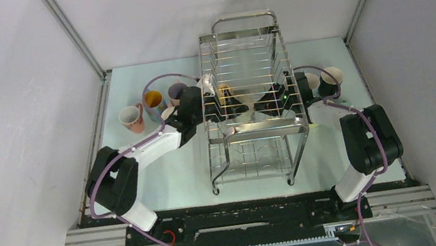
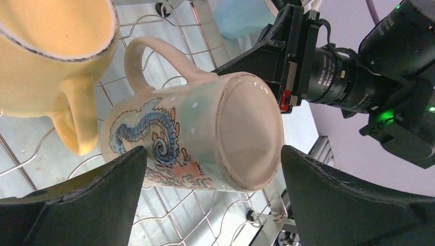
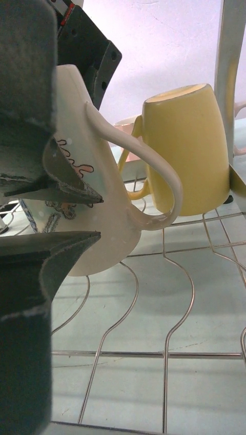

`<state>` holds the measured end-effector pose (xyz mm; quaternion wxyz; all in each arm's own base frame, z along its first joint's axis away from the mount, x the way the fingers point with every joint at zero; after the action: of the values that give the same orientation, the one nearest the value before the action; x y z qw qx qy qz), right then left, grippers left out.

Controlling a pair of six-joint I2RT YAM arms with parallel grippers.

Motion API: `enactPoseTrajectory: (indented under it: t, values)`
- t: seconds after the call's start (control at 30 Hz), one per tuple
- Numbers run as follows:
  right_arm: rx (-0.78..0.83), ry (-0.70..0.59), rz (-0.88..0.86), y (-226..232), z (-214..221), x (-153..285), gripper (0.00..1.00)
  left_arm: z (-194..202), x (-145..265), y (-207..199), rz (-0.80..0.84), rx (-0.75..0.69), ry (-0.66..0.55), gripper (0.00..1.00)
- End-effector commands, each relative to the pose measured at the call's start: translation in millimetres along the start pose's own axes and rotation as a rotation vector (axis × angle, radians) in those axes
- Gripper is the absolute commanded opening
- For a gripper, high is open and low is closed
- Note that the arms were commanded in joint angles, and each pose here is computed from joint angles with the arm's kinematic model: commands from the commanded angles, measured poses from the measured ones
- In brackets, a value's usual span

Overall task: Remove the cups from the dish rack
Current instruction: Move the cup to the dish rack.

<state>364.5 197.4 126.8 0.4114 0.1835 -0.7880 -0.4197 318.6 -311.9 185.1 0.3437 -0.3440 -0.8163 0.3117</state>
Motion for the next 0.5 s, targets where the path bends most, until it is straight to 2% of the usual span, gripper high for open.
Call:
enactPoseTrajectory:
  t: [0.0, 0.23, 0.47]
  values:
    - [0.005, 0.082, -0.004, -8, 19, -3, 0.33, -10, 3, -38, 0.146, 0.039, -0.013, 1.00]
    - [-0.004, 0.090, -0.020, -8, 20, -9, 0.34, -6, 10, -46, 0.187, 0.086, -0.007, 1.00]
    - [0.000, 0.100, -0.028, -4, 22, -12, 0.34, 2, 9, -40, 0.162, 0.117, 0.008, 1.00]
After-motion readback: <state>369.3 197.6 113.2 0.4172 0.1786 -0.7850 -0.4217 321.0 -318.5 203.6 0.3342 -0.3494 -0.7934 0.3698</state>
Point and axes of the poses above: each gripper's point midway between its finger pads, its own x axis back along the fingers, its own y axis along the line the jaws close on, z = x × y, the point moved 3 cm from there along x, back along the fingers, and after that the axes turned 4 degrees about x, right-handed, at the moved point
